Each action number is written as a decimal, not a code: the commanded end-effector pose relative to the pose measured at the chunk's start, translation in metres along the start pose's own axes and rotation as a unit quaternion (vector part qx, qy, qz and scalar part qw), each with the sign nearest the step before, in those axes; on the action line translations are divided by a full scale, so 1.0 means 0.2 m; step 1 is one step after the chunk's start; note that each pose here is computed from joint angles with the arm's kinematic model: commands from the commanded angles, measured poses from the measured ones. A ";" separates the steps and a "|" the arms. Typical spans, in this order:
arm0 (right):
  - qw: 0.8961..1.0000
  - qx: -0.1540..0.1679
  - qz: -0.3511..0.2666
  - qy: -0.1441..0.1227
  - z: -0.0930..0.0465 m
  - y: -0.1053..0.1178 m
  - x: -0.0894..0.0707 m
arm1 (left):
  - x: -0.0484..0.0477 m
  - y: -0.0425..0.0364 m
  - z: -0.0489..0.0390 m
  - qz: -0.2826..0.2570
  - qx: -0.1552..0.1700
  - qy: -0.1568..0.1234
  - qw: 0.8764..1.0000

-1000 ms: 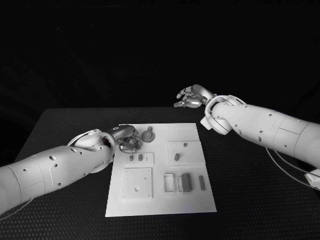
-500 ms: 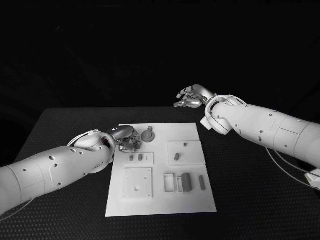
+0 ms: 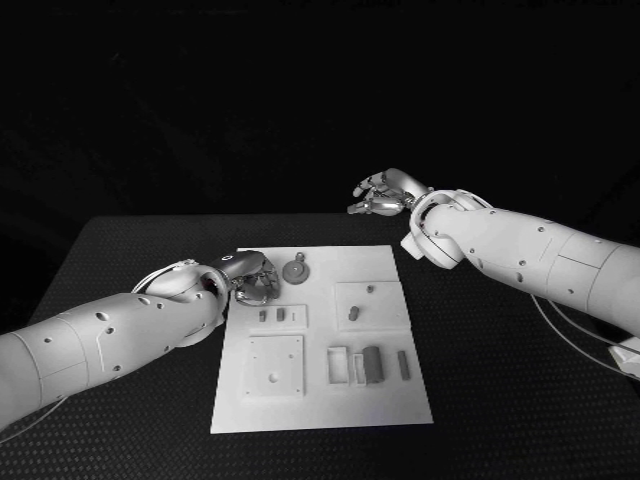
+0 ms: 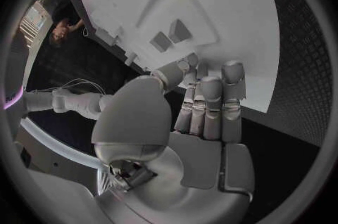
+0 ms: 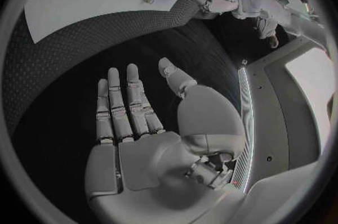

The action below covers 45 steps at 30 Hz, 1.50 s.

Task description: Assemble the parts on the task board

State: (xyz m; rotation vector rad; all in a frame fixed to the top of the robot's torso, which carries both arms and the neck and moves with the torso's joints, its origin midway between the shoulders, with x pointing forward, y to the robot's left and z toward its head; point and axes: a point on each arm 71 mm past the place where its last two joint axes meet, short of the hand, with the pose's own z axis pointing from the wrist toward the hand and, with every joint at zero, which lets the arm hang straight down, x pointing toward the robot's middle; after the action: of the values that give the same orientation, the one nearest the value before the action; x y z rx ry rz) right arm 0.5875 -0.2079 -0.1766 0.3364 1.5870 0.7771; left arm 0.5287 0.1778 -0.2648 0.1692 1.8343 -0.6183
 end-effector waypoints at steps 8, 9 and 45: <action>1.000 -0.001 -0.001 0.017 -0.01 -0.02 0.00 | -0.030 0.089 -0.027 -0.011 -0.020 -0.015 1.000; 1.000 -0.004 -0.001 0.020 -0.01 -0.02 0.00 | -0.035 0.104 -0.031 -0.016 -0.024 -0.017 0.999; 0.952 -0.063 -0.262 0.147 -0.35 -0.14 0.17 | -0.361 0.277 -0.276 -0.449 -0.038 -0.093 0.888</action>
State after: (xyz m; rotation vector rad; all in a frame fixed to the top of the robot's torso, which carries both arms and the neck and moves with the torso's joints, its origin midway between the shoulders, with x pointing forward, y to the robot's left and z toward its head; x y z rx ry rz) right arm 0.5210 -0.2278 -0.2211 -0.2210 1.8235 0.5998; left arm 0.5311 0.2696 -0.2078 -0.7803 1.7075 -1.0604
